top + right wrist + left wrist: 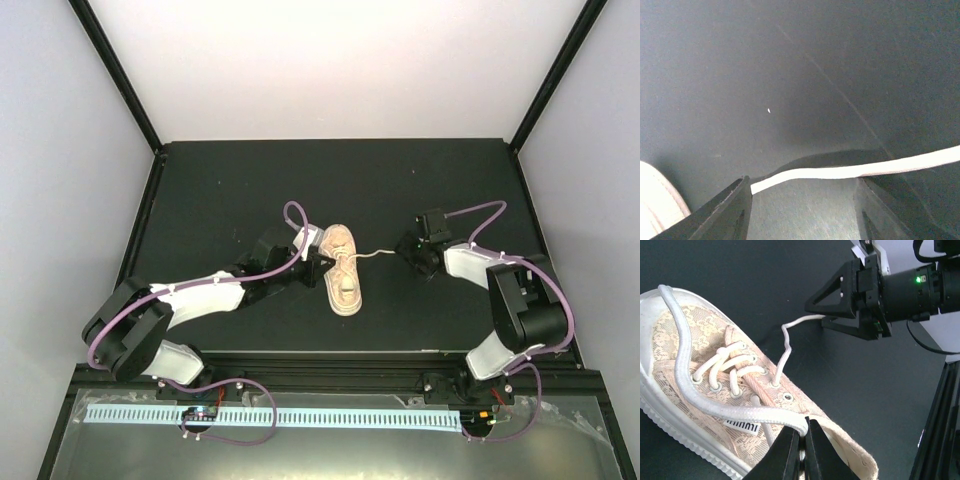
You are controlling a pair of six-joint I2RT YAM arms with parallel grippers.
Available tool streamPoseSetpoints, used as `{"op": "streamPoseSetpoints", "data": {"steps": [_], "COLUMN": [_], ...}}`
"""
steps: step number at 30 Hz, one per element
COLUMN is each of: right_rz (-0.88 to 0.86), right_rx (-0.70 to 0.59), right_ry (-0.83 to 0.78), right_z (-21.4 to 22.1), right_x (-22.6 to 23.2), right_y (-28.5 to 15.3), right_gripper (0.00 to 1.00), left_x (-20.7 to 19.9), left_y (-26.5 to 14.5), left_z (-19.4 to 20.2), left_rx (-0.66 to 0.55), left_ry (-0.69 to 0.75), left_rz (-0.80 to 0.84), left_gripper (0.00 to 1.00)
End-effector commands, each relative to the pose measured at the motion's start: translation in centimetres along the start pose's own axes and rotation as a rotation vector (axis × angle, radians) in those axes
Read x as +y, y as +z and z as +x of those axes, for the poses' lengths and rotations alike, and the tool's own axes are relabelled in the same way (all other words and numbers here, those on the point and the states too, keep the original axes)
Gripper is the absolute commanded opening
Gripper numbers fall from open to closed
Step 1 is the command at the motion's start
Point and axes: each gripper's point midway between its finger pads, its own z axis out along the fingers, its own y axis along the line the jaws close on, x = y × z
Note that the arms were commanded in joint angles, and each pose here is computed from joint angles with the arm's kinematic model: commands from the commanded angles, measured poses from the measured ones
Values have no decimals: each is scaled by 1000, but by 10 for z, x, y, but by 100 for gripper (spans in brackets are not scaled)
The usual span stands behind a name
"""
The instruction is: Tie the shoes
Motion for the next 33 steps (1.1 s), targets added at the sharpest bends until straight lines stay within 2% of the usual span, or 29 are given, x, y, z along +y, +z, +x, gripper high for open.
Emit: {"op": "streamPoseSetpoints", "data": {"steps": [1,12,16,20,21,23,26,30,33], "right_rz": [75,92,72,-12,-36,-79,-148,-273,-287], "right_rx": [0,6,-5,20,34,41,82,170,199], "right_ry": [15,-66,-136,-293,-333,-413,-513,-572,-624], "right_z": [-2,-7,-10,-2,4,13,39,78,101], "right_x": [-15,-12,-5,20,26,40,58,81,89], "right_y": [16,24,17,-3,-9,-27,-47,-65,-70], "right_gripper": [52,2,2,2,6,28,52,69,74], "left_x": [-13,-9,-5,3,4,6,5,5,5], "left_y": [-4,-4,-3,-6,-6,-8,-9,-8,-9], "left_z": [-17,-7,-2,0,-2,-3,-7,-10,-11], "left_rx": [-20,18,32,35,29,24,21,25,23], "left_ry": [33,20,3,-29,-34,-40,-41,-46,-47], "left_rz": [39,30,11,-36,-46,-58,-60,-67,-72], "left_gripper": [2,2,2,2,2,1,1,2,2]}}
